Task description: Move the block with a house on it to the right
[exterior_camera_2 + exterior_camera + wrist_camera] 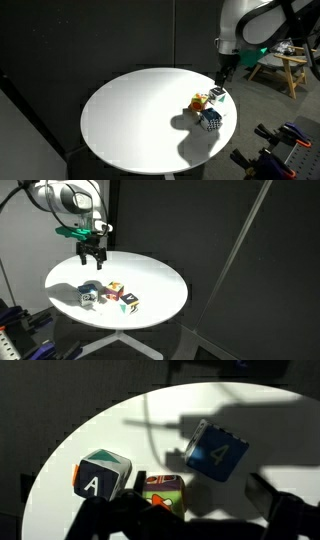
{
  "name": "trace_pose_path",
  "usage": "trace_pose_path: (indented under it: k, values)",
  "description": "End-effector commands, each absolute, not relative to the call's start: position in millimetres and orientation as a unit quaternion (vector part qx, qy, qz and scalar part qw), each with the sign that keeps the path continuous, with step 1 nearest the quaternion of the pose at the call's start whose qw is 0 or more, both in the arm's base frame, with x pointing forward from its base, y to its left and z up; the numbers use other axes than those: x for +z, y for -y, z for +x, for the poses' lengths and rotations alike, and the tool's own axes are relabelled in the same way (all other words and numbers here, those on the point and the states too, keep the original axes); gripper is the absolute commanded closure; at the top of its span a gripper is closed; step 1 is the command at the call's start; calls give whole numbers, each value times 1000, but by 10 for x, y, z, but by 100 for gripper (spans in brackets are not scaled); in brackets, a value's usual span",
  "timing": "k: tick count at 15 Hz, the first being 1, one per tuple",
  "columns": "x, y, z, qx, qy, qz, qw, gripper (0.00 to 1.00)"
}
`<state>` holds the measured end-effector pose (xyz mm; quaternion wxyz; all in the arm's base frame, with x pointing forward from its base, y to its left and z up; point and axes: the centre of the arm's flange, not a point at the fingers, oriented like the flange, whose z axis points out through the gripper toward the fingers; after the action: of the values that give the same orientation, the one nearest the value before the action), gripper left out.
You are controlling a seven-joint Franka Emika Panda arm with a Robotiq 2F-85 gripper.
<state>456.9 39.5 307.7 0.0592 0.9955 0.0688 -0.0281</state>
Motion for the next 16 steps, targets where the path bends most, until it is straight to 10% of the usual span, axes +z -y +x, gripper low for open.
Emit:
trace_pose_path:
  k: [1, 16]
  values:
    - [3322, -429, 4262, -15, -90, 996, 23, 0]
    - [3837, -562, 3979, 0, -59, 998, -16, 0]
